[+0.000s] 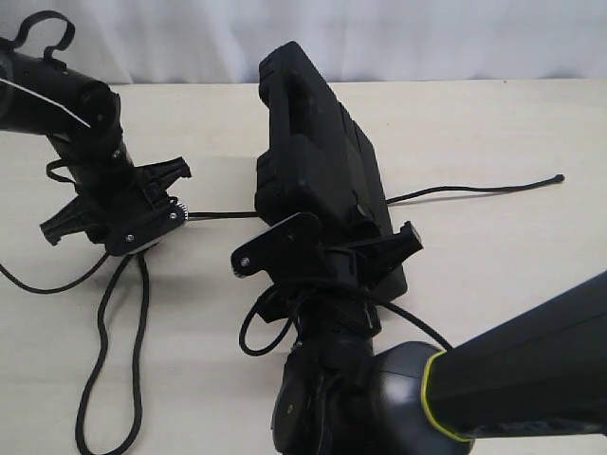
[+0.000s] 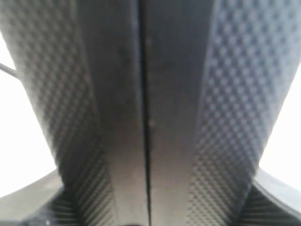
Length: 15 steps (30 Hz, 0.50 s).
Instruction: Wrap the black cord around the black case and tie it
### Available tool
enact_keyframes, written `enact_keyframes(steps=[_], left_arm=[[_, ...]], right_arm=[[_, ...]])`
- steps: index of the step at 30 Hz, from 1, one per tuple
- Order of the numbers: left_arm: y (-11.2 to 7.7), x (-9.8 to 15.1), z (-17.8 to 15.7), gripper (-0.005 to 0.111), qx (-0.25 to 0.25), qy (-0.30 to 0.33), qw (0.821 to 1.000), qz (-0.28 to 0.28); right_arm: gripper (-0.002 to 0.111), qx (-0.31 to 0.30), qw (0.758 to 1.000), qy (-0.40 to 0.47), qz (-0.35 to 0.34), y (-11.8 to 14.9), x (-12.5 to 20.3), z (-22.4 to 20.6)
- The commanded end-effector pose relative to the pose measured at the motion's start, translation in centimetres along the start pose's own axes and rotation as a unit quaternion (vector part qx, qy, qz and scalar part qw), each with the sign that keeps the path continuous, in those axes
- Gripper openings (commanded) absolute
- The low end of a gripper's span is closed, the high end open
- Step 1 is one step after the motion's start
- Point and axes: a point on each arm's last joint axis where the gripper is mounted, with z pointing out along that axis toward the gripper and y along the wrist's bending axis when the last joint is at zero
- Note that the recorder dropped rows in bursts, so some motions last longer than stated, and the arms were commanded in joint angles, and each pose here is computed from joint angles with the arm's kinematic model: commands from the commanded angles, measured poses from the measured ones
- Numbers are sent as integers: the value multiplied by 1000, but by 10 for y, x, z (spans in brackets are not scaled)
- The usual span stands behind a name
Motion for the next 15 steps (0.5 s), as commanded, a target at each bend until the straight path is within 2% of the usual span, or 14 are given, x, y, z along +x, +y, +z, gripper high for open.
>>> enact_keyframes(steps=[1,3,4,6,7,8,9,10,11,13,14,15], left_arm=[[5,-13,27,51,5,-33,998,-53],[9,-18,26,50,4,-33,994,-101],[8,-18,26,36,8,-33,993,-115],[0,-16,23,0,54,-20,994,-89],[-2,-15,16,0,59,-15,994,-89],[0,-13,6,0,46,-7,990,-130],[3,-9,-16,0,12,11,967,-254],[1,2,-37,0,-22,28,934,-356],[-2,8,-54,0,-47,29,901,-429],[-13,15,-76,0,-58,8,851,-521],[-22,23,-88,0,-68,-22,819,-569],[-27,26,-94,0,-73,-45,803,-590]], right_arm=[[6,10,1000,-22,-11,-5,-8,-1],[6,10,1000,-22,-11,-5,-8,-1],[6,10,1000,-22,-8,-5,-8,-1],[6,10,1000,-22,3,-5,-8,-1],[6,10,1000,-21,1,-5,-7,-1],[4,12,1000,-16,3,-8,-3,0],[4,22,1000,-5,13,-18,6,4],[4,22,1000,6,10,-25,12,6],[4,13,1000,16,6,-29,16,4],[4,9,1000,19,3,-40,20,-2],[4,-7,1000,27,8,-49,22,-7],[4,-17,999,29,14,-55,22,-11]])
